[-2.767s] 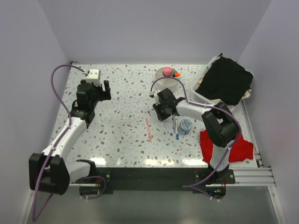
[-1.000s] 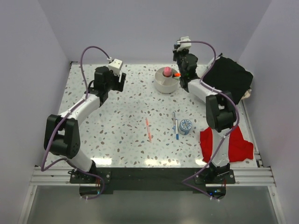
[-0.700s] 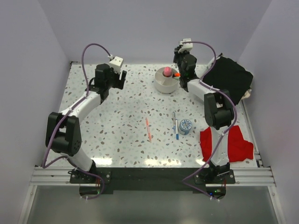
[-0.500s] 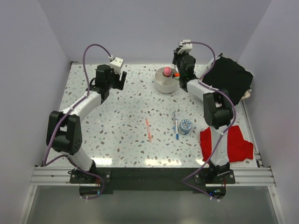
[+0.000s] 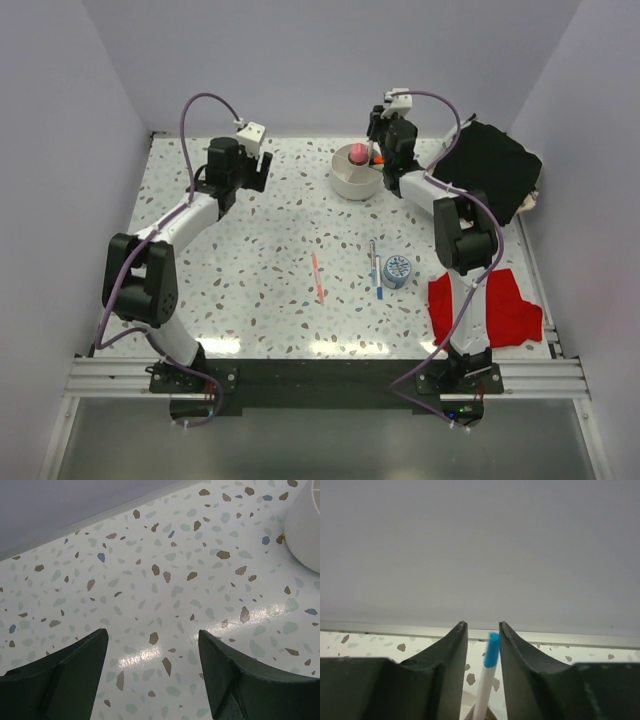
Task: Sort the stationery into containers
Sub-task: Place the pen in the storage box.
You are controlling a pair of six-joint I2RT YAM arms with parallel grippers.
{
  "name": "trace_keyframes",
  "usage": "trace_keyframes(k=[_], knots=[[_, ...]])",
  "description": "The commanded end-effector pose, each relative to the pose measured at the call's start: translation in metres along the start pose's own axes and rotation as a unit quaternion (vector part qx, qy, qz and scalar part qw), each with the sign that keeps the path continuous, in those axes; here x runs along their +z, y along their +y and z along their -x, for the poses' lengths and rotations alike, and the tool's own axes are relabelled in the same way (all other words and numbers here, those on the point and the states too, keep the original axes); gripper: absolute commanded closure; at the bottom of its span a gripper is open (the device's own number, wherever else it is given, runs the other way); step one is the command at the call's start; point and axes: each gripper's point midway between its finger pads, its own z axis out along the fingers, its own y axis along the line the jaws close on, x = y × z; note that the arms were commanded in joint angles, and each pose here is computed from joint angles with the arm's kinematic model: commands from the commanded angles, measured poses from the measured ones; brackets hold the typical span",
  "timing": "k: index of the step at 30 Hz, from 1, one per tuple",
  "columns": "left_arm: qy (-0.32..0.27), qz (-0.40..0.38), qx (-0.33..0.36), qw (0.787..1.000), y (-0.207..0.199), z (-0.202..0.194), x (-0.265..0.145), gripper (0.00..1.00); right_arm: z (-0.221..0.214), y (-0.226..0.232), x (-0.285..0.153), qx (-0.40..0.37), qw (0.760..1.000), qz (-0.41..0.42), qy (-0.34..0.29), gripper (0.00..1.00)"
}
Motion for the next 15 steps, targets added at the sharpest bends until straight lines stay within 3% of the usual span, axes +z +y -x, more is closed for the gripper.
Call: trace_keyframes(k=[1, 3, 8, 15], knots=[[-0.04, 0.006, 0.004, 0.999, 0.002, 0.03, 0.003, 0.22, 0.02, -0.007, -0.006, 0.008, 1.0, -0.017, -0.013, 0.6], [-0.04, 0.006, 0.003, 0.999, 0.002, 0.03, 0.003, 0.22, 0.024, -0.008, -0.011, 0.006, 1.0, -0.018, -0.01, 0.55], [-0.051, 0.007, -0.004, 0.999, 0.002, 0.034, 0.001, 0.22, 0.046, -0.013, -0.023, -0.001, 1.0, -0.022, -0.02, 0.54], [-0.089, 0.027, -0.01, 0.996, 0.009, 0.048, -0.015, 0.22, 0.127, -0.037, -0.068, -0.036, 0.998, -0.025, -0.039, 0.52]])
